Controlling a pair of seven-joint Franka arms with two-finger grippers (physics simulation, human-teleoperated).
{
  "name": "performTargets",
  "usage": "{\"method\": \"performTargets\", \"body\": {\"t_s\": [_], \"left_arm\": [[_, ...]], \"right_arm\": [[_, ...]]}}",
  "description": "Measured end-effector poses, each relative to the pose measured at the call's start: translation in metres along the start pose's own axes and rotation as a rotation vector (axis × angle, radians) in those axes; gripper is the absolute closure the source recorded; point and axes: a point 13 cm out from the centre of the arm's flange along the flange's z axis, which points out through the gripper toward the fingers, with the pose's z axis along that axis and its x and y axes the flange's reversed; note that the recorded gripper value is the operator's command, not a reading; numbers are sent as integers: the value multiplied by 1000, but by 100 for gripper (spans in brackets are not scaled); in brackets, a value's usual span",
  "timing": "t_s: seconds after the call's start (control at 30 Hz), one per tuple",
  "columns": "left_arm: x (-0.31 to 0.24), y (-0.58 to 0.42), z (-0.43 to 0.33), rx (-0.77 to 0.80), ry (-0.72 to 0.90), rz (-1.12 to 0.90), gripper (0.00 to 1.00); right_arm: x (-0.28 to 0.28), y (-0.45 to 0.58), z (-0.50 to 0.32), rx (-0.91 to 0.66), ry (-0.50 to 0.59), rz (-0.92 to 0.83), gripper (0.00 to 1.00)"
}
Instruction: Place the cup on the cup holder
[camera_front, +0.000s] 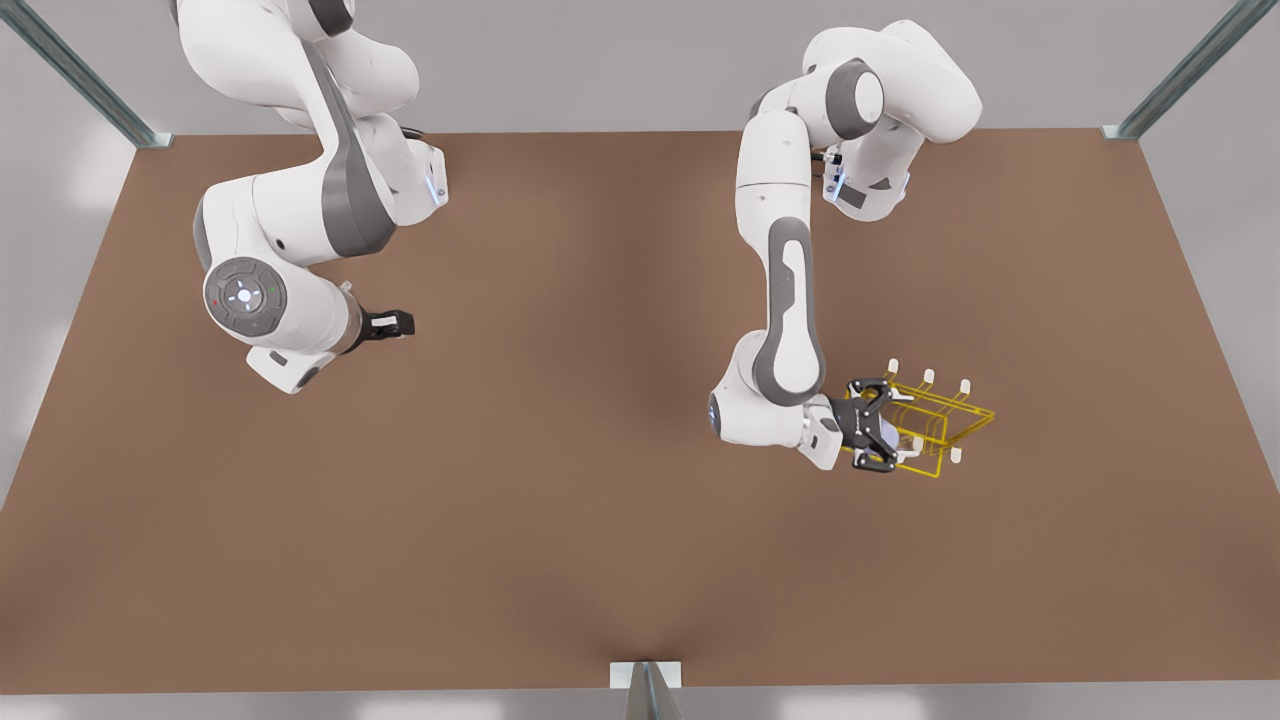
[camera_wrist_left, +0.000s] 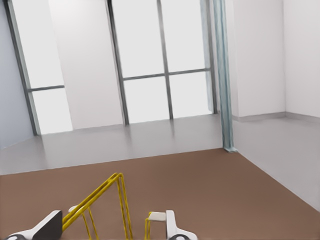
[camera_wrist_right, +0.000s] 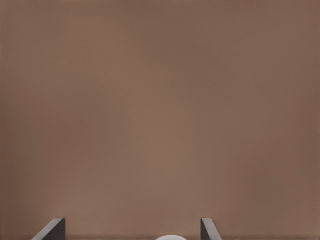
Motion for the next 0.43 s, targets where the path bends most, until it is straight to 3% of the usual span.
{"method": "performTargets", "body": {"t_s": [0.07,0.17,0.27,0.33,0.4,0.43], "left_arm": [[-26,10,-41,30,96,-15,0],[-134,32,-139,62,419,-89,0],[-230,67,-104,-32,757,-42,0],[-235,76,-85,-18,1036,150,0],[-213,78,-83,86,1359,441,0],[-216,98,-75,150,1437,540,0]], "right_arm": [[0,0,0,0,1,0,0],[0,0,0,1,0,0,0],[0,-1,-1,2,-2,1,0],[0,-2,-1,5,-2,2,0],[-1,-4,-1,13,-4,5,0],[-1,-7,-2,16,-6,8,0]]}}
